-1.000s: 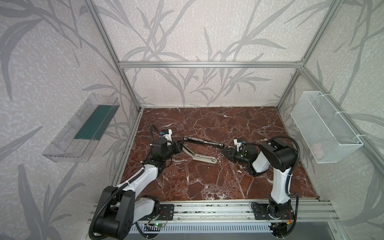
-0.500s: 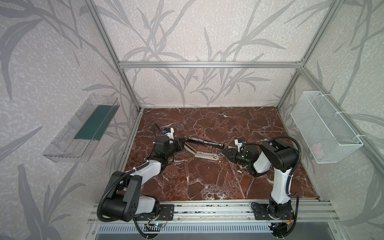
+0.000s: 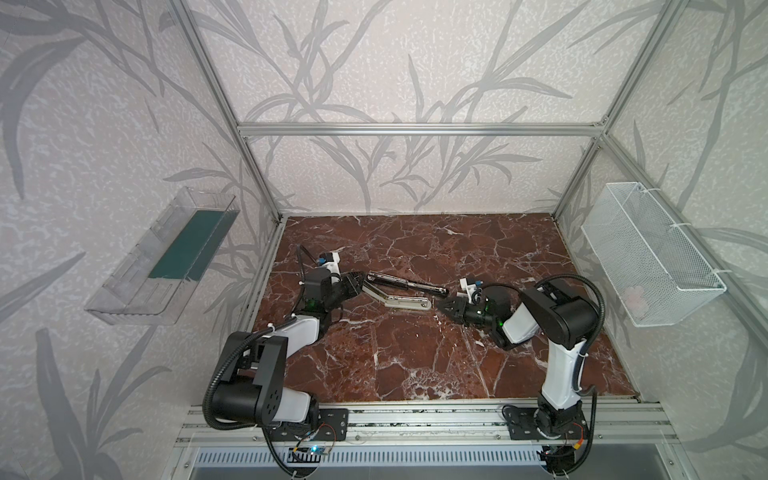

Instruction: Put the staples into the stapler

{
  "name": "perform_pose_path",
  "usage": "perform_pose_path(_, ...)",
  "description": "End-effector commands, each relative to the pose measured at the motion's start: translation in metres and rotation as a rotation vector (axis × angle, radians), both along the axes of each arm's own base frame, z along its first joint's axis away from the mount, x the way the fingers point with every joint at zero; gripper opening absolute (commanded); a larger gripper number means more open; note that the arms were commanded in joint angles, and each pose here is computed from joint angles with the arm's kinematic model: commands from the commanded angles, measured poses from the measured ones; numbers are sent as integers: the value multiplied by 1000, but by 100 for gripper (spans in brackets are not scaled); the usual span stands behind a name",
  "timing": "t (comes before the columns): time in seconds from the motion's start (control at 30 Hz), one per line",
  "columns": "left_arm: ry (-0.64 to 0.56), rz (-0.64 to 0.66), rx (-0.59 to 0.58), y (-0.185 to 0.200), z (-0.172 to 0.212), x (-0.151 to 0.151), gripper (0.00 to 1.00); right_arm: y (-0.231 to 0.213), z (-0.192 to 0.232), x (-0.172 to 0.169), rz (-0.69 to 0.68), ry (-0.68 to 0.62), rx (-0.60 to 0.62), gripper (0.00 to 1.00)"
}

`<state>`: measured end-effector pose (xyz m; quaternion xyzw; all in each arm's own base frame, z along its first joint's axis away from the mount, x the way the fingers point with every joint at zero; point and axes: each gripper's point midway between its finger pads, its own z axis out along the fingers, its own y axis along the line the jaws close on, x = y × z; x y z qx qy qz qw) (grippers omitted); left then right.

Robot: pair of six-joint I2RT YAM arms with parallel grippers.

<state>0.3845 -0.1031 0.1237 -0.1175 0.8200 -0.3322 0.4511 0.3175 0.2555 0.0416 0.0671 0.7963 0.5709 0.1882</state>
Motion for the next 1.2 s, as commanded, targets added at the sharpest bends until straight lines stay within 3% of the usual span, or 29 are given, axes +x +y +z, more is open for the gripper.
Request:
perform_pose_path(0.0,-35,13,1,4,11,1,45,5,1,3,25,-38,-62,32)
perform_pose_path(0.13,-27,59,40,15,7,-2,54,6,1,11,18,-46,-76,32)
perform_pose_path(0.33,11,150,116,39,-2,-11,55,7,9,17,27,-95,-112,32)
perform_pose_path(0.6,42,161,129,41,-7,-14,43,11,15,24,40,-109,-123,33)
perform_pose_path(0.77,59,179,163,47,-5,-15,44,11,16,24,43,-112,-122,33)
perform_pose_path(1.17,127,235,200,59,-40,-19,25,17,21,31,48,-123,-96,32)
